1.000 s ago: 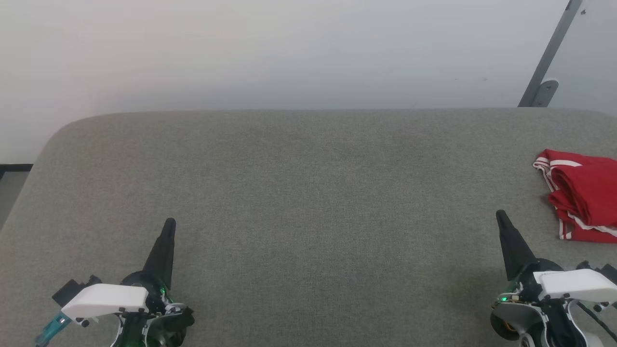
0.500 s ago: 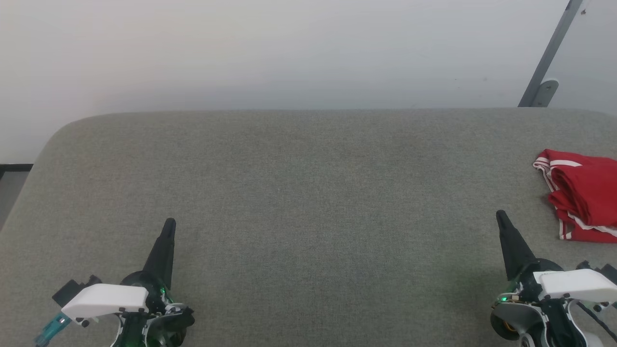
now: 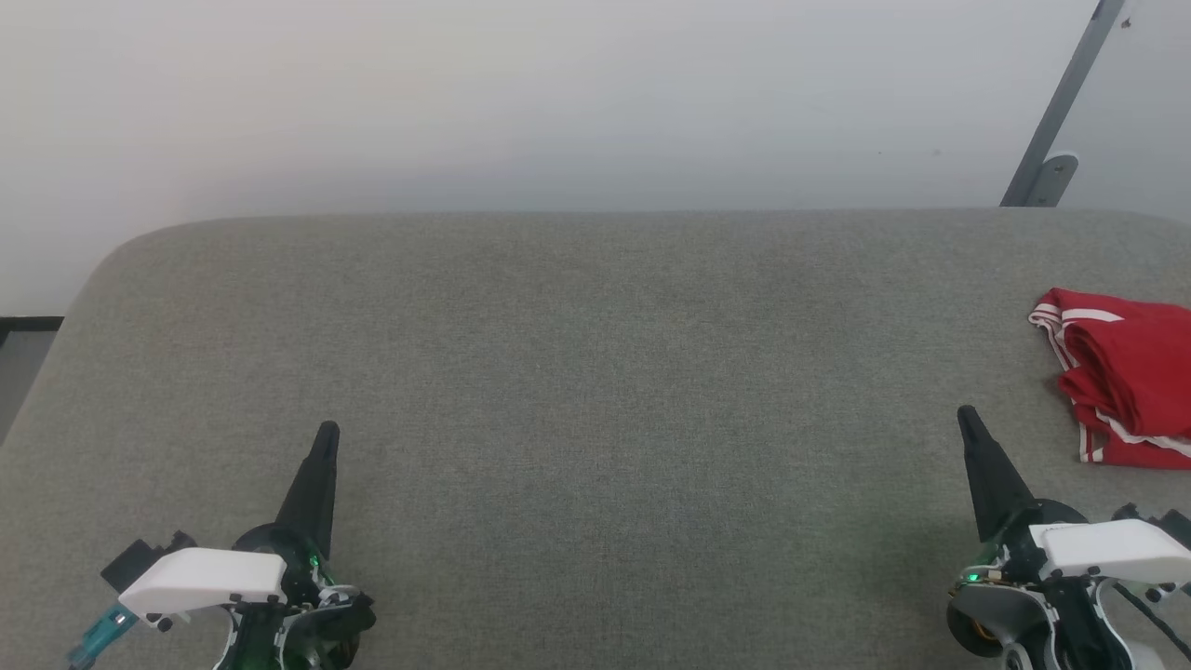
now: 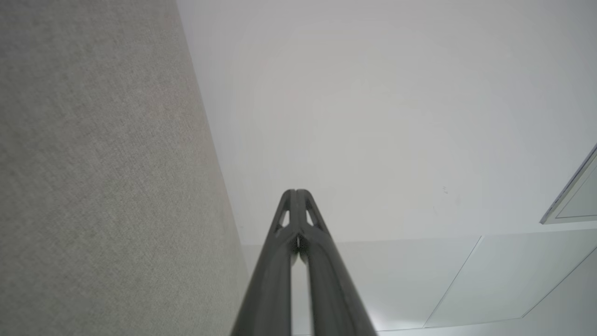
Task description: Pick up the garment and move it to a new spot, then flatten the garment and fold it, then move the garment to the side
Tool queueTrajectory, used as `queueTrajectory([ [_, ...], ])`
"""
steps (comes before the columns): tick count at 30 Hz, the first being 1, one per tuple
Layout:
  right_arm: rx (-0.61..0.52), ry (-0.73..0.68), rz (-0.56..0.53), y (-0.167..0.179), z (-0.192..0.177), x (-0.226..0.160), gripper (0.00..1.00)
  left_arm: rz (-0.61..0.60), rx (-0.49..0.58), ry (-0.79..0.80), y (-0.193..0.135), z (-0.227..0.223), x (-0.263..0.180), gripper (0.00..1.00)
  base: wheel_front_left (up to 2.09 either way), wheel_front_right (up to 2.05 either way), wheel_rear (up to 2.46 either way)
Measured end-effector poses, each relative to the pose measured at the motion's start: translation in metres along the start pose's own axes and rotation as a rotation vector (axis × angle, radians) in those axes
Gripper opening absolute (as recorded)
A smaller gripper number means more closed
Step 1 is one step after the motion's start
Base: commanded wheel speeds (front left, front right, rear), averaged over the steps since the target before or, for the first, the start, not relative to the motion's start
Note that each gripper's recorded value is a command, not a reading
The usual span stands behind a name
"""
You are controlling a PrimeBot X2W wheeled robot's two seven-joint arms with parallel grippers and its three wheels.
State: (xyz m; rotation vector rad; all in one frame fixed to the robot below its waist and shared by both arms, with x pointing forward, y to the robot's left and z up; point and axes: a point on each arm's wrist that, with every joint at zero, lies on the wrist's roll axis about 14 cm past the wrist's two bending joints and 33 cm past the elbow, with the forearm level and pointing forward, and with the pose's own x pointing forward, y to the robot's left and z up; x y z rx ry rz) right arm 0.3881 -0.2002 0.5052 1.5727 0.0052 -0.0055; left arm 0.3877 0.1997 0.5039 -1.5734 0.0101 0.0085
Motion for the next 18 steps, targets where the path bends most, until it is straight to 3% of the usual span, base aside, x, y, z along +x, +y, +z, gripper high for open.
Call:
queueTrajectory([
  [18,0.000,0.000,0.000,0.0000,-0.0001,0.0000,0.00,0.000,0.000,0.000,0.0000,0.0001,0.0000,0.00,0.00,0.00,0.00],
])
